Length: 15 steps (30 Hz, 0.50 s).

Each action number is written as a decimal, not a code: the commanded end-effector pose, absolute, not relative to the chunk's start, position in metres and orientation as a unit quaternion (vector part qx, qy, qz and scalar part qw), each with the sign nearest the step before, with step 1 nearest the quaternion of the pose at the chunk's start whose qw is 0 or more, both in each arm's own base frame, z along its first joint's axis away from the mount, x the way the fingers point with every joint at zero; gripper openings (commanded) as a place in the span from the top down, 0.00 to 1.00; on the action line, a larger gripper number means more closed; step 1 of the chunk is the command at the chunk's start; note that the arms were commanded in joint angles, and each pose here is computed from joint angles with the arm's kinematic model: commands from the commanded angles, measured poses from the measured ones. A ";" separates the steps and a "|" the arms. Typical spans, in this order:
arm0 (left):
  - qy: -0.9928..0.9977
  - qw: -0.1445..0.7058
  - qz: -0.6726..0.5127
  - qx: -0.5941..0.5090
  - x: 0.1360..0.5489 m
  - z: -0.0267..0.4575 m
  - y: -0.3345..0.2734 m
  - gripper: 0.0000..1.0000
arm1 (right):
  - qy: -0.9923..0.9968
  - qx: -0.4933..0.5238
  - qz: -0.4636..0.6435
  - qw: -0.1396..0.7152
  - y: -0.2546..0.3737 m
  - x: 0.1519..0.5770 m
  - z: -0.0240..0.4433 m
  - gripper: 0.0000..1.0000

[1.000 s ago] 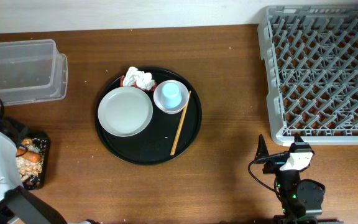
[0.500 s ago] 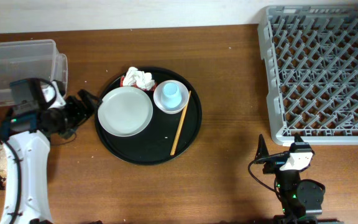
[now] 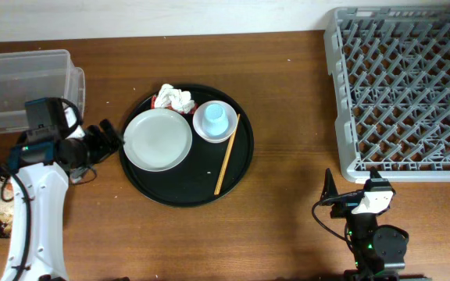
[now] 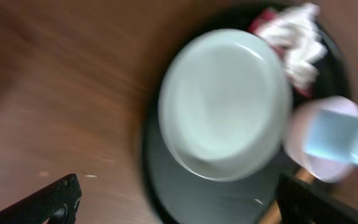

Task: Sort waste into correct bins and load items into the dishwasher rack
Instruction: 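Move the left gripper up toward the white tissue on the tray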

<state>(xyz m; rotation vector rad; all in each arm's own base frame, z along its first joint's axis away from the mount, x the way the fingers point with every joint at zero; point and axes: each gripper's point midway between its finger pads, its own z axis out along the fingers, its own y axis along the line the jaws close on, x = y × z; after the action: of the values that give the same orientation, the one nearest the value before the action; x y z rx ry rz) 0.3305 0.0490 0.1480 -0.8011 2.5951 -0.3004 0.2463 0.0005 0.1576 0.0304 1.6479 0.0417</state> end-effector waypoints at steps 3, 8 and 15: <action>0.933 0.181 -0.063 -0.303 0.314 0.145 0.062 0.01 | 0.735 0.017 0.011 0.678 -0.003 0.246 0.155 0.02; 0.938 0.148 -0.065 -0.306 0.299 0.140 0.057 0.01 | 0.735 0.017 0.011 0.678 -0.003 0.246 0.155 0.02; 0.942 0.120 -0.200 -0.241 0.299 0.150 0.001 0.01 | 0.735 0.017 0.011 0.678 -0.003 0.246 0.155 0.02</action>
<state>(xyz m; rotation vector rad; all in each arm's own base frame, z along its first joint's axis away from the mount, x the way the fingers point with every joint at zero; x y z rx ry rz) 0.2907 0.0260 0.1362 -0.8513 2.7676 -0.4189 0.2463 0.0005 0.1577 0.0301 1.6475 0.0414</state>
